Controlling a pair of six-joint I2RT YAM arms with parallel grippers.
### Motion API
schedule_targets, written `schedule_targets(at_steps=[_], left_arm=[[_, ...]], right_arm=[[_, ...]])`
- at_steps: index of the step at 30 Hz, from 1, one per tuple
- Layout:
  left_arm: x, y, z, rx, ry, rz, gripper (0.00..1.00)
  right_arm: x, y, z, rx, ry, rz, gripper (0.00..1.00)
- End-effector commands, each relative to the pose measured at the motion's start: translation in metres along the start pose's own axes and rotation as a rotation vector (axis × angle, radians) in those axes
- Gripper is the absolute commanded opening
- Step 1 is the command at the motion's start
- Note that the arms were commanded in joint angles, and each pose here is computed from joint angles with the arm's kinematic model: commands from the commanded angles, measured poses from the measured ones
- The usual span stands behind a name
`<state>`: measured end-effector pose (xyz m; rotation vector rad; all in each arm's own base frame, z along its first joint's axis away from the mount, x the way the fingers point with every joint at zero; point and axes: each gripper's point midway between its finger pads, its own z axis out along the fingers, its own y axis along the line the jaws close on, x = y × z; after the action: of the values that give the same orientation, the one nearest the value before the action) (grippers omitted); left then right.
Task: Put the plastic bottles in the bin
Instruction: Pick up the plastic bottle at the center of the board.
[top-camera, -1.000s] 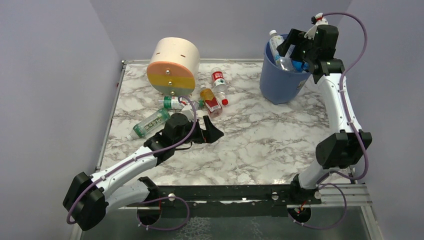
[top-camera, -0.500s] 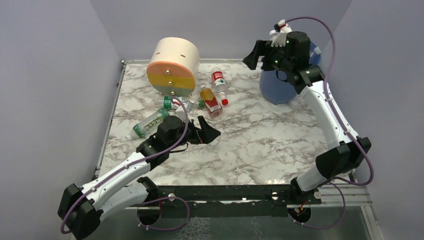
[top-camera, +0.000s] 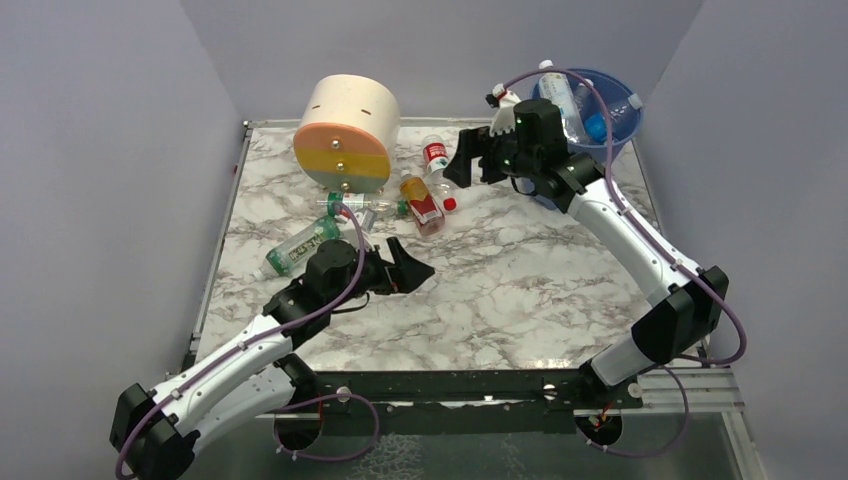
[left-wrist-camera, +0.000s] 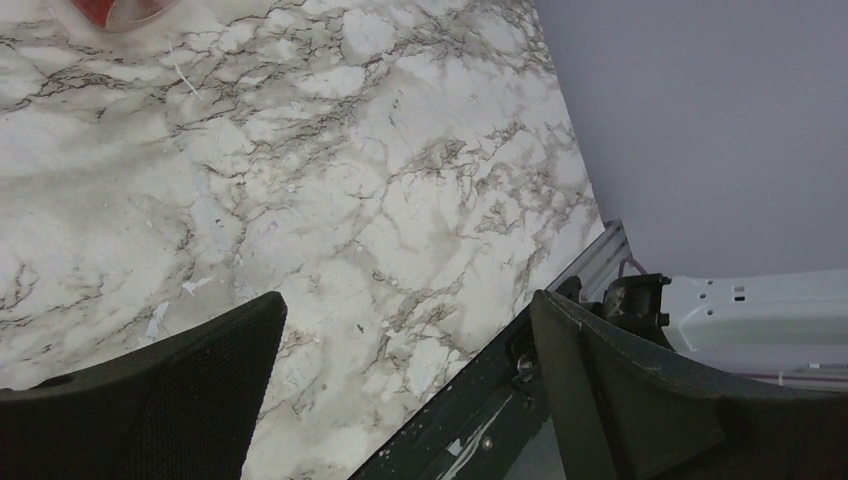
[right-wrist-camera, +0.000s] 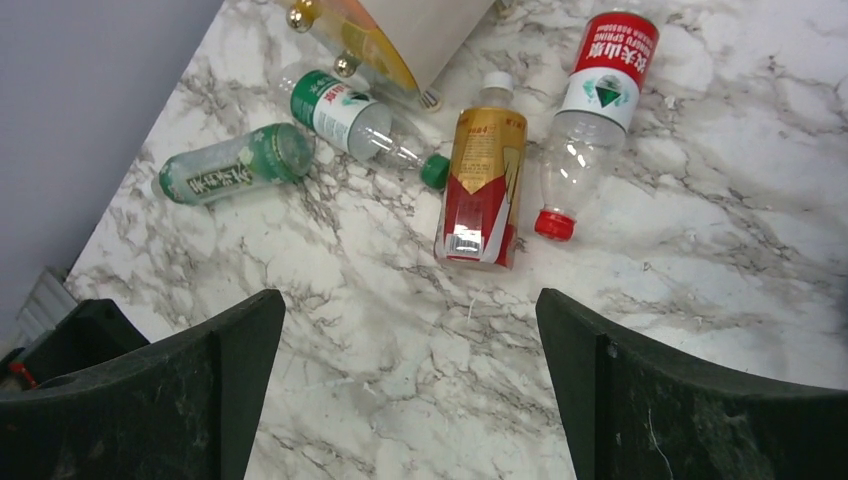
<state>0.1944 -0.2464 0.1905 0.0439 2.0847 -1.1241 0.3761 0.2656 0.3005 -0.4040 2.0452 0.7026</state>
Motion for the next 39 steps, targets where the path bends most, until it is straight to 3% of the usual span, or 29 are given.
schedule_targets(at_steps=[1,13,24,39], left_arm=[[-0.001,0.005,-0.003,-0.018,-0.023,-0.010,0.99],[-0.019,0.016,-0.009,-0.097,-0.105,0.036,0.99],[-0.018,0.018,-0.002,-0.117,-0.077,0.037,0.99],[-0.020,0.015,-0.006,-0.125,-0.069,0.047,0.99]], right_arm=[[0.021,-0.007,0.012,0.032,0.056,-0.003,1.00],[0.059,-0.057,0.095,0.164,0.166,-0.017,1.00],[0.055,-0.096,0.159,0.296,0.115,-0.007,0.91],[0.051,-0.135,0.214,0.345,0.074,0.037,0.90]])
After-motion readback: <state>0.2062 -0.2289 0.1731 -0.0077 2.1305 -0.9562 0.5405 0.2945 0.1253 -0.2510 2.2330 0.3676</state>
